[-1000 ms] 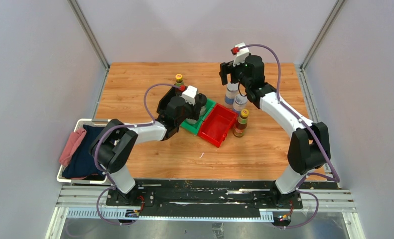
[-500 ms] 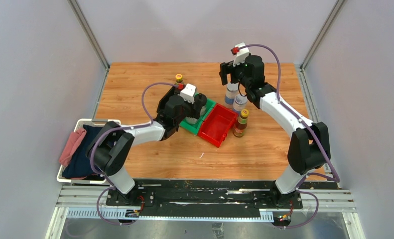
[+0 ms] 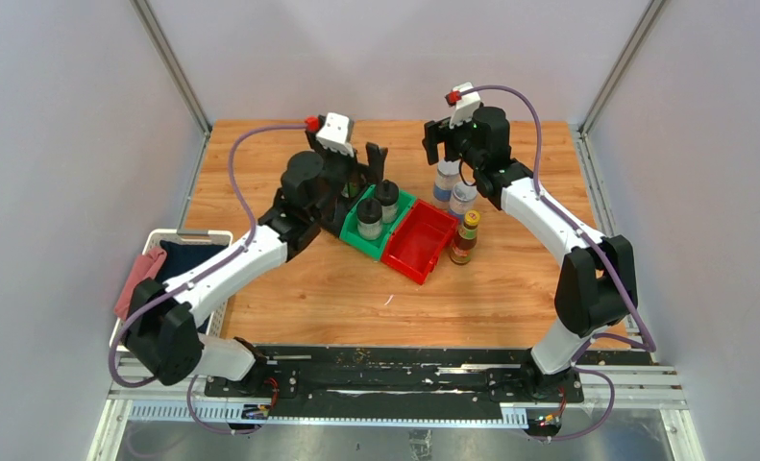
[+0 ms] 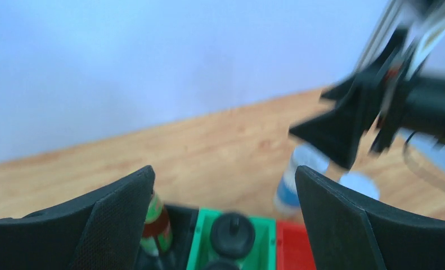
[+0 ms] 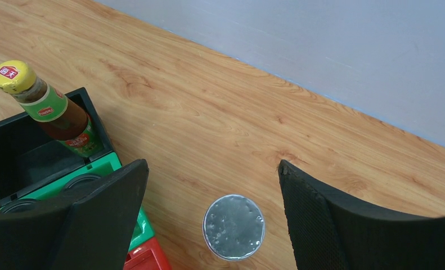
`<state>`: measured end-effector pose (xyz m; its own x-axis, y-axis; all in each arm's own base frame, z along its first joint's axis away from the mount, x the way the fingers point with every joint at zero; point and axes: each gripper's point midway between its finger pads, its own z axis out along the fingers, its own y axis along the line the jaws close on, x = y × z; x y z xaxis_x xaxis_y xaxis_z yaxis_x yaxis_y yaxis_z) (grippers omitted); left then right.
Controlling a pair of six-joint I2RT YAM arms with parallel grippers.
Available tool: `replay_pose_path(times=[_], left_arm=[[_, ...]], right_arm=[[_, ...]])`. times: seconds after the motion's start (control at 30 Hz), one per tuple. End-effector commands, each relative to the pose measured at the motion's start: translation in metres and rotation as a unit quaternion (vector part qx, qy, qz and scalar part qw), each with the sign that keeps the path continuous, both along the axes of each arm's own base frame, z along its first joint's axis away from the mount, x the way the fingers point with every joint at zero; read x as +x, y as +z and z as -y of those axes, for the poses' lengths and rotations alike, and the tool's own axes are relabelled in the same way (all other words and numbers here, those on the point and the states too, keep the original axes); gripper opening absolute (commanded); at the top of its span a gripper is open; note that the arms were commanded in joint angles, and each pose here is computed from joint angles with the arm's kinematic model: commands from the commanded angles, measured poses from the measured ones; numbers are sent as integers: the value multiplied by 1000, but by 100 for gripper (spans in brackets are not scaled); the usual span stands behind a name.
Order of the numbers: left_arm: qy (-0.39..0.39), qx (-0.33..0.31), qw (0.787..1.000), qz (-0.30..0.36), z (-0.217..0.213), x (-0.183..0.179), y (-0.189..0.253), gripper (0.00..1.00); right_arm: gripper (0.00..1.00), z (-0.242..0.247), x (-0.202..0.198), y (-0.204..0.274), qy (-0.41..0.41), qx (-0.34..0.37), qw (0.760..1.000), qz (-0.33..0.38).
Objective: Organize the condiment bottles
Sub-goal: Place the bottle in the storage box.
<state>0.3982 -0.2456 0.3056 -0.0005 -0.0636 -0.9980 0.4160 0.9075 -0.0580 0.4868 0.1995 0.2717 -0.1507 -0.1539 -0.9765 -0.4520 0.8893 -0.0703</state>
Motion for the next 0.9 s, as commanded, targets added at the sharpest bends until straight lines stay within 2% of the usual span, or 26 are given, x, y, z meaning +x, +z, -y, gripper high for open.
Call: replay_pose_path(times=[0.0, 0.13, 0.27, 0.6, 0.87], left_arm=[[16, -41, 997, 60, -9, -5, 77, 100], [4, -81, 994, 73, -6, -9, 122, 100], [-32, -78, 995, 44, 10, -11, 132, 100], [-108, -63, 992, -3, 40, -19, 111, 100], [-162, -19, 983, -87, 78, -1, 63, 100]], right_arm=[[89, 7, -1, 17, -7, 5, 1000, 10], [89, 11, -6, 26, -15, -6, 1000, 12], [89, 21, -12, 36, -37, -20, 999, 10], [90, 72, -27, 77, -153, -33, 987, 48], [96, 132, -29, 94, -294, 8, 954, 60]])
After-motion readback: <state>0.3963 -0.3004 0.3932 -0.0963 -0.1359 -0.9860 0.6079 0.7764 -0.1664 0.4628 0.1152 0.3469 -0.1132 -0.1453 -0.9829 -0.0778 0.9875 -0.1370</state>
